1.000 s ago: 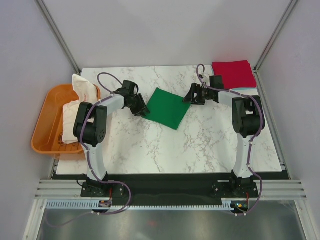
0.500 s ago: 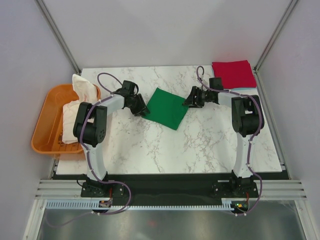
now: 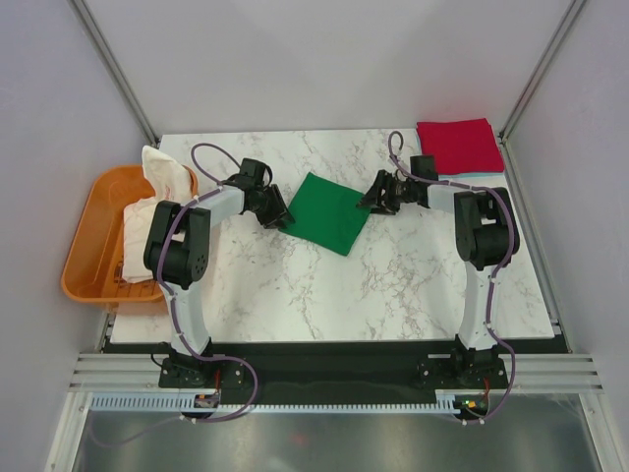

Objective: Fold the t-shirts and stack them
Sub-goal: Neatly place the folded tshirt to the corner

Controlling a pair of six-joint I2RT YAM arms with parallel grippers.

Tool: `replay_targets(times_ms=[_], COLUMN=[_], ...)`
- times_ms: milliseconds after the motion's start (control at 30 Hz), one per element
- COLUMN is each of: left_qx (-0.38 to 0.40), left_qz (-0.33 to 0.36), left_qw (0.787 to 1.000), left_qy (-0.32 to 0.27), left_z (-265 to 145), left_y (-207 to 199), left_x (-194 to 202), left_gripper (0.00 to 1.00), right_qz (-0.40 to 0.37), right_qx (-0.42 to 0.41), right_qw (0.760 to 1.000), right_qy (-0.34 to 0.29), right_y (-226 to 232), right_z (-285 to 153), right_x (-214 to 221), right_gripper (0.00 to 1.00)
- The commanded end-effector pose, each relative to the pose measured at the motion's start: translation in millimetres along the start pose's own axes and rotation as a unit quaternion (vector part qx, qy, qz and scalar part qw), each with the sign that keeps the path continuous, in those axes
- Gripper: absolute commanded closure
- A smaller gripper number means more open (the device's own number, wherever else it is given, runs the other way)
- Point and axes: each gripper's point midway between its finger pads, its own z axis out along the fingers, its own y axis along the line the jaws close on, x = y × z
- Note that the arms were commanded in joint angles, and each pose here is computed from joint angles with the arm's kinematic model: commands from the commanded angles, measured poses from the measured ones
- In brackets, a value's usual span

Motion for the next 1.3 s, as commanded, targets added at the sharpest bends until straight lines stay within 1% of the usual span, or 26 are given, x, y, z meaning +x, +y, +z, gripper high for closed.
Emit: replay_targets(times_ms=[0, 67, 133, 200, 267, 400, 567, 667, 767, 867, 900, 967, 1000, 1067, 1100, 1167, 1200, 1233, 1267], left_qx=[-0.067, -0.070, -0.073, -0.075, -0.078, -0.082, -0.079, -0.079, -0.082, -0.086, -0.086, -0.087, -0.087, -0.089, -0.089, -0.092, -0.094, -0.095, -0.096], left_qz=[0.001, 0.003, 0.004, 0.002, 0.003, -0.001, -0.002, -0.002, -0.002, -0.002, -0.003, -0.003, -0.002, -0.002, -0.003, -0.005, -0.006, -0.008, -0.008], left_qw=[0.997, 0.997, 0.997, 0.997, 0.996, 0.996, 0.996, 0.996, 0.996, 0.996, 0.996, 0.995, 0.995, 0.995, 0.995, 0.995, 0.994, 0.994, 0.994], left_qy=[0.026, 0.025, 0.026, 0.029, 0.033, 0.036, 0.031, 0.031, 0.033, 0.036, 0.036, 0.039, 0.039, 0.041, 0.042, 0.046, 0.049, 0.050, 0.050], left_z=[15, 15, 16, 18, 21, 22, 21, 22, 22, 23, 23, 24, 24, 24, 24, 25, 25, 25, 25], left_y=[41, 42, 43, 46, 48, 51, 48, 48, 50, 52, 53, 54, 54, 56, 56, 59, 61, 62, 63], left_x=[23, 23, 23, 25, 27, 28, 25, 25, 26, 29, 29, 31, 31, 33, 33, 37, 40, 41, 42], left_gripper=[0.57, 0.57, 0.57, 0.57, 0.57, 0.57, 0.57, 0.57, 0.57, 0.57, 0.57, 0.57, 0.57, 0.57, 0.57, 0.57, 0.57, 0.57, 0.57], right_qz=[0.059, 0.045, 0.017, -0.014, -0.034, -0.044, -0.038, -0.035, -0.022, -0.011, -0.009, -0.005, -0.004, -0.004, -0.004, -0.008, -0.013, -0.016, -0.020], right_qx=[0.084, 0.087, 0.091, 0.100, 0.093, 0.113, 0.140, 0.145, 0.149, 0.141, 0.138, 0.135, 0.135, 0.139, 0.141, 0.140, 0.138, 0.135, 0.131], right_qw=[0.994, 0.995, 0.996, 0.995, 0.995, 0.992, 0.989, 0.988, 0.988, 0.989, 0.989, 0.990, 0.990, 0.989, 0.989, 0.988, 0.989, 0.989, 0.990], right_qy=[0.044, 0.029, 0.012, -0.012, -0.029, -0.038, -0.030, -0.027, -0.038, -0.046, -0.045, -0.050, -0.049, -0.052, -0.053, -0.056, -0.057, -0.058, -0.058], right_y=[-45, -40, -32, -20, -5, -2, -15, -21, -27, -25, -24, -22, -23, -25, -26, -26, -25, -23, -19], right_z=[13, 11, 11, 5, 3, 5, 8, 8, 4, 4, 5, 4, 5, 3, 2, 0, 0, -1, -1], right_x=[49, 42, 35, 25, 19, 17, 25, 27, 21, 15, 15, 15, 15, 15, 13, 10, 9, 7, 5], right_gripper=[0.39, 0.39, 0.30, 0.27, 0.25, 0.22, 0.21, 0.23, 0.25, 0.33, 0.37, 0.42, 0.51, 0.62, 0.75, 0.87, 0.97, 1.00, 1.00])
